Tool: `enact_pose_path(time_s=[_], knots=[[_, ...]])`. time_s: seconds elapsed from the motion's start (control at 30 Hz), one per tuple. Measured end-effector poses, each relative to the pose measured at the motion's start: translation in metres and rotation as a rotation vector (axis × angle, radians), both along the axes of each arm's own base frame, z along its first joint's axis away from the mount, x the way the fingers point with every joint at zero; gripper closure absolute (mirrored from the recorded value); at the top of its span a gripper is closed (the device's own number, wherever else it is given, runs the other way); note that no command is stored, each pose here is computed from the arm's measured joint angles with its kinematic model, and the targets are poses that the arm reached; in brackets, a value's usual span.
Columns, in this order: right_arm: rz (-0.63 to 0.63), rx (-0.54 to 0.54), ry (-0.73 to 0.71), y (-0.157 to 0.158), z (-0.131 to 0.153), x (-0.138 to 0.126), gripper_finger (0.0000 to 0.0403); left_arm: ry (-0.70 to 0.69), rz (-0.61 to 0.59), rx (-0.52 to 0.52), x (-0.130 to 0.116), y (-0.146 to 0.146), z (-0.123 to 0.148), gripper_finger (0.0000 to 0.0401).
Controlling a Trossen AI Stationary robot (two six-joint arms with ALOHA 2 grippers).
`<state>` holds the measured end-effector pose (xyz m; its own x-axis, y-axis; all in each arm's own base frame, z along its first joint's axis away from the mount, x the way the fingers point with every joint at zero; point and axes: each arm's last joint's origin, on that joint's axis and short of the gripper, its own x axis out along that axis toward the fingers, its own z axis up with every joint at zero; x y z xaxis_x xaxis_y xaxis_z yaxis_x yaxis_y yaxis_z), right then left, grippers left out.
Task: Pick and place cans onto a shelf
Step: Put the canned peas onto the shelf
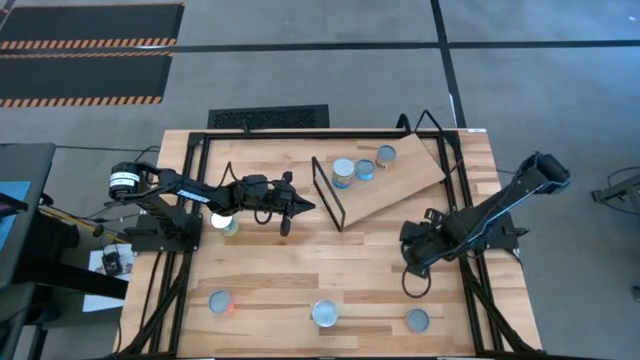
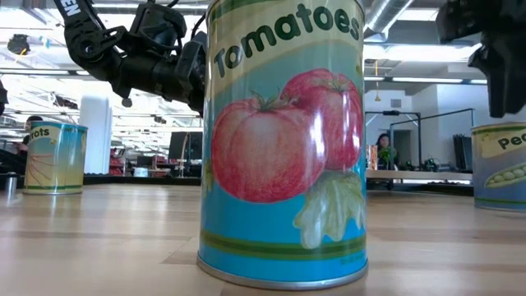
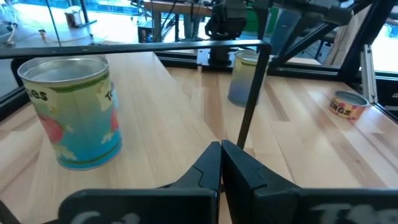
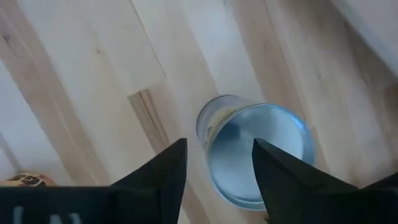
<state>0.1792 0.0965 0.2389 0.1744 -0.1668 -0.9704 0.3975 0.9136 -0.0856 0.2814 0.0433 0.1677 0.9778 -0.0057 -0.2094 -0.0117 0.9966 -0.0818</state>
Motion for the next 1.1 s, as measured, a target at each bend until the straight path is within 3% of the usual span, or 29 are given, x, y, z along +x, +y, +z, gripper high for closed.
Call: enact_pose_path(time_s=[0.33, 0.63, 0.73, 0.93, 1.1], knots=[[-0.054, -0.036, 0.101, -0.004, -0.021, 0.019, 0.026, -0.001, -0.003, 0.0, 0.0, -0.001, 0.0, 0.0401], [-0.045, 0.01, 0.148, -0.01, -0.022, 0.021, 0.0364, -0.01, 0.002, -0.035, 0.0, -0.001, 0.001, 0.0401], [-0.047, 0.037, 0.116, -0.012, -0.015, 0.018, 0.0395, -0.014, 0.002, -0.038, 0.0, -0.001, 0.001, 0.0401], [-0.089, 0.094, -0.012, -0.03, 0.027, 0.019, 0.0393, -0.021, 0.008, -0.066, 0.001, -0.001, 0.002, 0.0401], [-0.129, -0.018, -0.025, -0.063, 0.065, 0.021, 0.0398, -0.021, 0.01, -0.066, 0.001, -0.001, 0.002, 0.0401]])
